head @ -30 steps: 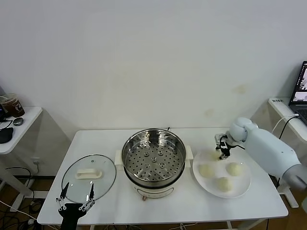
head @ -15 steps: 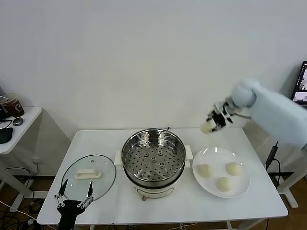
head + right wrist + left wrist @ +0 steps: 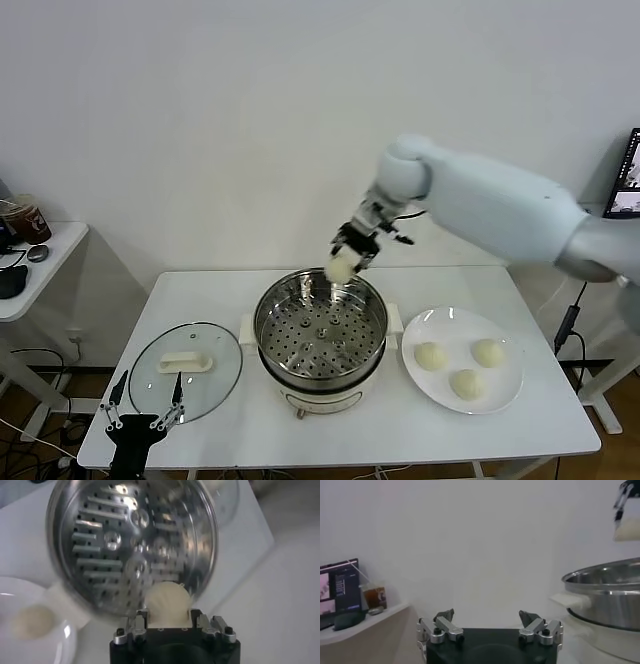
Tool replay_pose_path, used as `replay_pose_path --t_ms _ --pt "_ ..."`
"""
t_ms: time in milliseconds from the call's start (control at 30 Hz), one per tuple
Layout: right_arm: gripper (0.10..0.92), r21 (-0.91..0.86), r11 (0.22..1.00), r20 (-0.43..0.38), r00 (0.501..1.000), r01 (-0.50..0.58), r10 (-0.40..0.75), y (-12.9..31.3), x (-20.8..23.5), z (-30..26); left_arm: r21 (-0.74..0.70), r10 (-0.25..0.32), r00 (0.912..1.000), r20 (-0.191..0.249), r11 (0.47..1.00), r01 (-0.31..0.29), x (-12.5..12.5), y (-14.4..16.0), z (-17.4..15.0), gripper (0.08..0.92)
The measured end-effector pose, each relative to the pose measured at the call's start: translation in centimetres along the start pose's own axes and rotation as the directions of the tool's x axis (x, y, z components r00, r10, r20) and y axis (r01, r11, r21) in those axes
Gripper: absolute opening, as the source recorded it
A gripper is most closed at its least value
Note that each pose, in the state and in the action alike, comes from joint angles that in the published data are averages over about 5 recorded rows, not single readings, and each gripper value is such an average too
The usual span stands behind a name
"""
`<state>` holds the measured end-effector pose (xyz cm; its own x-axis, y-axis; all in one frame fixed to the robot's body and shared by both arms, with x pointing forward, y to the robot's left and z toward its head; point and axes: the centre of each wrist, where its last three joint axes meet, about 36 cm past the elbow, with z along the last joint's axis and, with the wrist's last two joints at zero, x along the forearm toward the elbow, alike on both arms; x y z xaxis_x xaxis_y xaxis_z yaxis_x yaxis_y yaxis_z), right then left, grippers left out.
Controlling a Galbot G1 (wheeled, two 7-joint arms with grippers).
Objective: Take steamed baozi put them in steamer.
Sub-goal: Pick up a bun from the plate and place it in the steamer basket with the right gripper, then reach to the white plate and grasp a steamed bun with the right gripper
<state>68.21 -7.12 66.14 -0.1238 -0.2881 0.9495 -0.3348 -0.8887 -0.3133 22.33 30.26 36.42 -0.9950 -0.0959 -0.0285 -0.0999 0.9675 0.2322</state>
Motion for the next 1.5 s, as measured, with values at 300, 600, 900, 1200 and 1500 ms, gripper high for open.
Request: replay_pose_path --t_ms 300,600,900,1200,1500 --pt "0.509 0.179 0.983 -0.002 0.999 0.038 -0.038 -1.7 -4.5 -0.9 0.005 -0.007 1.0 -0.004 1.0 0.007 0.1 -0.2 -0.1 0.823" --pt "0.535 0.262 0.963 -0.022 0.998 0.07 -0.067 -2.0 -7.2 -0.5 0.002 -0.014 0.9999 -0.006 1.0 0.014 0.2 0.0 0.0 0.823" --pt "0.709 0.285 0.955 -0.027 0.997 0.078 -0.073 -1.7 -8.0 0.1 0.004 -0.019 0.9998 -0.003 1.0 0.019 0.1 0.1 0.0 0.823" --pt "0.822 0.178 0.983 -0.023 0.999 0.036 -0.033 -1.2 -3.8 0.0 0.004 -0.021 0.9998 0.002 1.0 0.021 -0.1 0.2 -0.1 0.823" --pt "0.823 -0.244 0.97 -0.111 0.994 -0.006 -0.021 3.3 4.8 -1.8 0.011 -0.025 0.9995 -0.018 1.0 0.025 -0.5 0.2 -1.0 0.823"
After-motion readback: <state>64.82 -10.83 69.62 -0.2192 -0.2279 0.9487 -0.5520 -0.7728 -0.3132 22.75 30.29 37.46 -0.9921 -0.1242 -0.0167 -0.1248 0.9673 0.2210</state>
